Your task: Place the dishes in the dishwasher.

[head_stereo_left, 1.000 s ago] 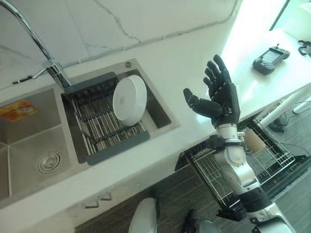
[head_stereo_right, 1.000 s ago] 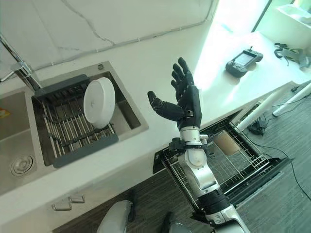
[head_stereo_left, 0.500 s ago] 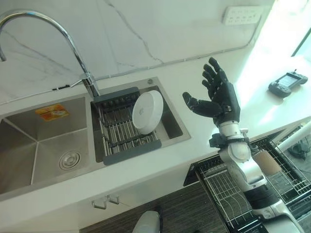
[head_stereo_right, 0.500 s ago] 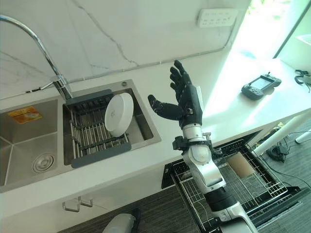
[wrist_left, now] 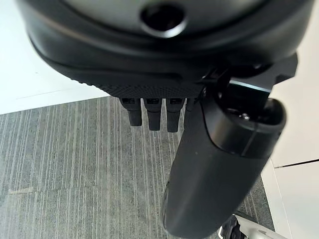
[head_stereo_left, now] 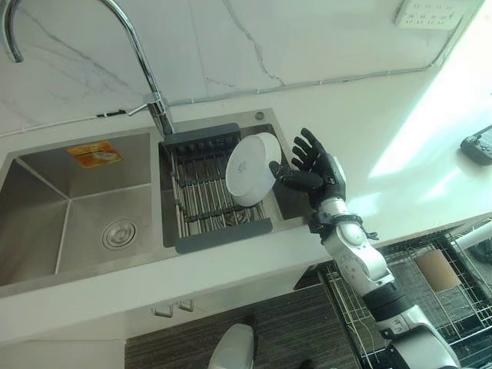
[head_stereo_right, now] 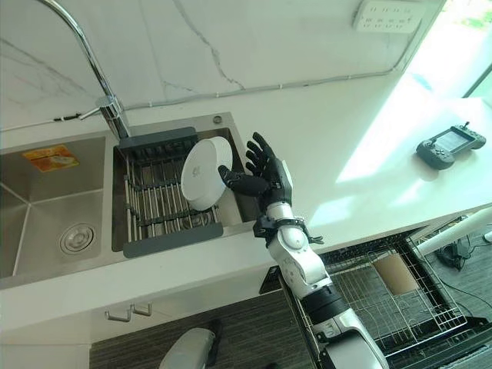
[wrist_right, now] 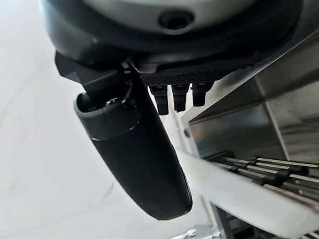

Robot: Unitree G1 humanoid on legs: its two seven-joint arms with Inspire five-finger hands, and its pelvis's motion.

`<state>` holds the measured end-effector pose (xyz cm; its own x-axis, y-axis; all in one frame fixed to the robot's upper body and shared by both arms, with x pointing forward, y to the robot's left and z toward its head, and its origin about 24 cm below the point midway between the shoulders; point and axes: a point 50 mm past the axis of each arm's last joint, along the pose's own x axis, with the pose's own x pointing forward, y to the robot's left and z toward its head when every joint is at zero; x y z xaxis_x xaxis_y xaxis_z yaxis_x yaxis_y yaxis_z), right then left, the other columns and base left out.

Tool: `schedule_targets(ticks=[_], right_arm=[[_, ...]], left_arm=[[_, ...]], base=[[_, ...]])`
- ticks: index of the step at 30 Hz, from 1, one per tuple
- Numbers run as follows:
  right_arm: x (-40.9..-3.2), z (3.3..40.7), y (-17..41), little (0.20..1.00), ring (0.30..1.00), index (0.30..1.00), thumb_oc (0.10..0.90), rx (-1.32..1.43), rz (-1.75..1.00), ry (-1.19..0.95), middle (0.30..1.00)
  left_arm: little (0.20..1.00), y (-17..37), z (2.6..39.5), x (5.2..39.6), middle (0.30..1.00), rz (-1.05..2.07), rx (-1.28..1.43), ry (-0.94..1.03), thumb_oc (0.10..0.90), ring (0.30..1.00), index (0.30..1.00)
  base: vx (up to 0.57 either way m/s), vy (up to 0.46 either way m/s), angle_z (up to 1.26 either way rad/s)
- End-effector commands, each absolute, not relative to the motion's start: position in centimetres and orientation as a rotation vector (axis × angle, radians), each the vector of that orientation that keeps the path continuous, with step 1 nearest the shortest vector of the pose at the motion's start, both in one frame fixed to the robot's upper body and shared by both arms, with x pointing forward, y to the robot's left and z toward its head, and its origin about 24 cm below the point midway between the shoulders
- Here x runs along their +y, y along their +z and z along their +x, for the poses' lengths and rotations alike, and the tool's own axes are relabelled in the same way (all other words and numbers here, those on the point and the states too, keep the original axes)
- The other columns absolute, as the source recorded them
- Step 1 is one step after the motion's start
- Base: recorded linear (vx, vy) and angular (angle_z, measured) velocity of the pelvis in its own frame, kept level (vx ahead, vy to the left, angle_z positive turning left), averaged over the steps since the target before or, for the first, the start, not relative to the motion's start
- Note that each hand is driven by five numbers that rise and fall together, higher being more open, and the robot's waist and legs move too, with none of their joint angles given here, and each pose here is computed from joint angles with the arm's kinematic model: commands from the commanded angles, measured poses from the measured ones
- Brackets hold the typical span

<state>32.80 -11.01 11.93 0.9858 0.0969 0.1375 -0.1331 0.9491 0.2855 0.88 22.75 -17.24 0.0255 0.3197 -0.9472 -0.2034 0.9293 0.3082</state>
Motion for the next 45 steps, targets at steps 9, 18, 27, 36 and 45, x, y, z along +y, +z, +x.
schedule_targets(ticks=[9, 18, 27, 36, 45], right_arm=[[-9.5, 33.4, 18.1, 0.9, 0.9, 0.9, 0.8, -0.342, 0.426, 0.216, 0.9], [-8.5, 33.4, 17.7, 0.9, 0.9, 0.9, 0.8, -0.286, 0.488, 0.281, 0.9], [-7.7, 33.4, 16.5, 0.9, 0.9, 0.9, 0.8, -0.202, 0.523, 0.345, 0.9], [-7.3, 33.5, 15.4, 0.9, 0.9, 0.9, 0.8, -0.116, 0.516, 0.332, 0.9], [-7.7, 34.2, 14.4, 0.3, 0.3, 0.3, 0.4, -0.062, 0.484, 0.256, 0.3]], left_arm=[[0.9, -16.9, -1.0, 24.3, 0.9, 0.197, 1.568, 0.365, 0.8, 0.9, 0.9], [0.9, -16.9, -1.1, 24.2, 0.9, 0.176, 1.582, 0.363, 0.8, 0.9, 0.9], [0.9, -16.8, -1.2, 24.5, 0.9, 0.188, 1.594, 0.355, 0.8, 0.9, 0.9], [0.9, -16.8, -1.3, 24.5, 0.9, 0.184, 1.596, 0.356, 0.8, 0.9, 0.9], [0.9, -16.8, -1.1, 24.7, 0.9, 0.198, 1.59, 0.356, 0.8, 0.9, 0.9]], base=[[-0.01, 0.014, 0.03], [-0.01, 0.002, 0.0], [0.0, 0.0, 0.01], [0.01, 0.001, 0.04], [0.0, 0.0, 0.0]])
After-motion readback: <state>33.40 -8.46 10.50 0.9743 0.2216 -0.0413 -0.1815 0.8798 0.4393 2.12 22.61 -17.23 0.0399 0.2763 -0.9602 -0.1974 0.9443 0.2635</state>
